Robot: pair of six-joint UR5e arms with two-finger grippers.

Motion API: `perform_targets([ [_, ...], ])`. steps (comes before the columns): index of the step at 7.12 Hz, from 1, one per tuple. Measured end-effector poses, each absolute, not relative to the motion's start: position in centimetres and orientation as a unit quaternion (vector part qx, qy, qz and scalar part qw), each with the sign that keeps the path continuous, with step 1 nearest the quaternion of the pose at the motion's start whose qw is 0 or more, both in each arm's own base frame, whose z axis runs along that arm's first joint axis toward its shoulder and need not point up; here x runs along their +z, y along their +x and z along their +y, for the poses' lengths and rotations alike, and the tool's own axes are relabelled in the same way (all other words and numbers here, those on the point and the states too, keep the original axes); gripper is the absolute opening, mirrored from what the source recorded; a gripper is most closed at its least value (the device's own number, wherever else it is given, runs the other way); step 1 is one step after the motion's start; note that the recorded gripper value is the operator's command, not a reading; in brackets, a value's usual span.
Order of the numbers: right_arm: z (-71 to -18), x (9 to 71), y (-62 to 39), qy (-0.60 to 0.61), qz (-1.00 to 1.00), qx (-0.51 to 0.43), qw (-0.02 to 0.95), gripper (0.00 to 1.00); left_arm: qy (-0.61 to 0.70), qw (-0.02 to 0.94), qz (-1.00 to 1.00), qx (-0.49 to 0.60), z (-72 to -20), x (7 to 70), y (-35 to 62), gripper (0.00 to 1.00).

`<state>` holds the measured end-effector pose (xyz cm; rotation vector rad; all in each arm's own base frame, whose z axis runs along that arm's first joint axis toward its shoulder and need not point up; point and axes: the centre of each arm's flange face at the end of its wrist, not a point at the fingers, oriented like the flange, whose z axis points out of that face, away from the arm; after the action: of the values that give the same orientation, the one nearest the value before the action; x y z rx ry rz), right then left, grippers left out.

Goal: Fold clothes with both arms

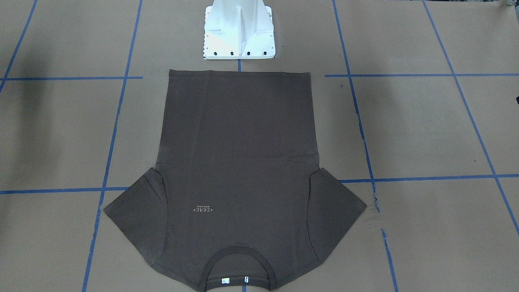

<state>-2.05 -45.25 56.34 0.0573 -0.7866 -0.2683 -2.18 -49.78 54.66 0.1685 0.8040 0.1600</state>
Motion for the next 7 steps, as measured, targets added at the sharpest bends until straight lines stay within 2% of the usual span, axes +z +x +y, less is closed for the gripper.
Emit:
perform_targets([
  [2, -49.3, 53.2, -7.4, 0.058, -0.391, -0.148, 0.906, 1.0, 0.091, 0.912, 0.392, 0.08, -50.2, 54.5, -2.1, 1.0],
  [4, -55.0, 49.3, -15.7, 0.061, -0.413, -0.094, 0.904, 0.99, 0.108, 0.909, 0.392, 0.088, -50.5, 54.8, -2.0, 1.0],
  [7, -60.5, 46.7, -26.7, 0.047, -0.446, 0.028, 0.893, 0.83, 0.119, 0.895, 0.418, 0.097, -50.7, 55.7, -1.6, 1.0],
])
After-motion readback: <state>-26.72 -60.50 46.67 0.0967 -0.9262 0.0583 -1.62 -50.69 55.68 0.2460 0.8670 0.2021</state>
